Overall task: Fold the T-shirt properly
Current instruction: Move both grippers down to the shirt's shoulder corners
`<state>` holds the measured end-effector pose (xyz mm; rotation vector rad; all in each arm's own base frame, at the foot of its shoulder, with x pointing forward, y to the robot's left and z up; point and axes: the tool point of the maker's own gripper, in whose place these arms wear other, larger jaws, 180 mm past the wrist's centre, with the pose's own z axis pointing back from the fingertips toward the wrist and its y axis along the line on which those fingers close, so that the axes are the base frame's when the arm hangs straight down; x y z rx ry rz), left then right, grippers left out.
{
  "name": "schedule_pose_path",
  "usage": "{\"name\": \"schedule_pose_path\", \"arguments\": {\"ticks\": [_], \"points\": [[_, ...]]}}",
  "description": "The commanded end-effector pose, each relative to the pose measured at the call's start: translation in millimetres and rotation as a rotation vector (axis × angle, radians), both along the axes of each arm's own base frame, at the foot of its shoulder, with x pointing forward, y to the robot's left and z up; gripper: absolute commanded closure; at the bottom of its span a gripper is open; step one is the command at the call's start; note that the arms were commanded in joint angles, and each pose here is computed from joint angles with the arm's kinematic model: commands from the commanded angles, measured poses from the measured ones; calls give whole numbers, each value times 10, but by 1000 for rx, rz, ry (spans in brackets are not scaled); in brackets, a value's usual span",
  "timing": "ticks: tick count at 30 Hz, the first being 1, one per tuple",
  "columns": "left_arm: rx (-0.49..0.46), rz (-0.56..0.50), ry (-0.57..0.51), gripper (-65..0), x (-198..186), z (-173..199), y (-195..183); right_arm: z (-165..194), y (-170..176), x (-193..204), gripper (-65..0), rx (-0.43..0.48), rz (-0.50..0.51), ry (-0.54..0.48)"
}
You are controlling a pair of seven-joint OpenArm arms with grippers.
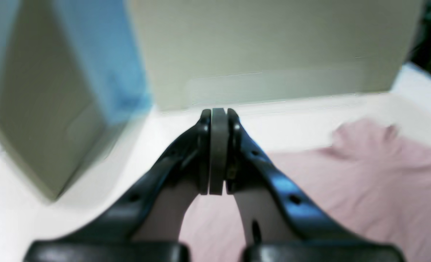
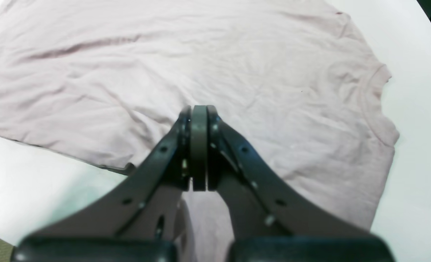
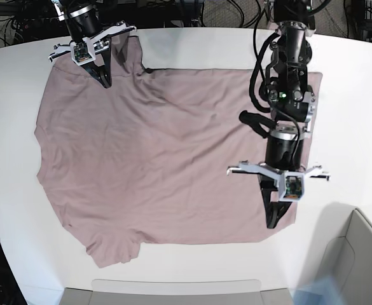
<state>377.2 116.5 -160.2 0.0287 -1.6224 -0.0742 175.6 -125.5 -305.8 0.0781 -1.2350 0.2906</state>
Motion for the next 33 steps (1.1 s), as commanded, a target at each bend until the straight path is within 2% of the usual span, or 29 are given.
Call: {"name": "schedule_pose_path", "arguments": {"ticks": [1,7,12,17,22,27,31,33], "points": [[-3,-29,-55,-2,20,164,-105,92,7,14,-2,12,1,-34],[-60,-154,-82,-2,160,299,-698,81,25,3,-2,32,-20,-29],[-147,-177,-157,-1,409,520,-966,62,36,-30,-2,39,-26,-18],[-185,-198,-228,-1,560,826,-1125,62,41,-41,-1,42,-30,-17],[-226,-209,-249,-2,498,947,-1200,85,40,-37,-1,43,-29,-26],[-223,-207,-201,-2,226,666,-1139,69,30,-41,-3,39,-29,-20],[-163,-174,-102,-2,-102,195,-882,57,12,-39,-7,32,-29,-15],[-119,-171,-45,-3,-301,-23,-771,58,7,-38,-34,33,-30,-16]]}}
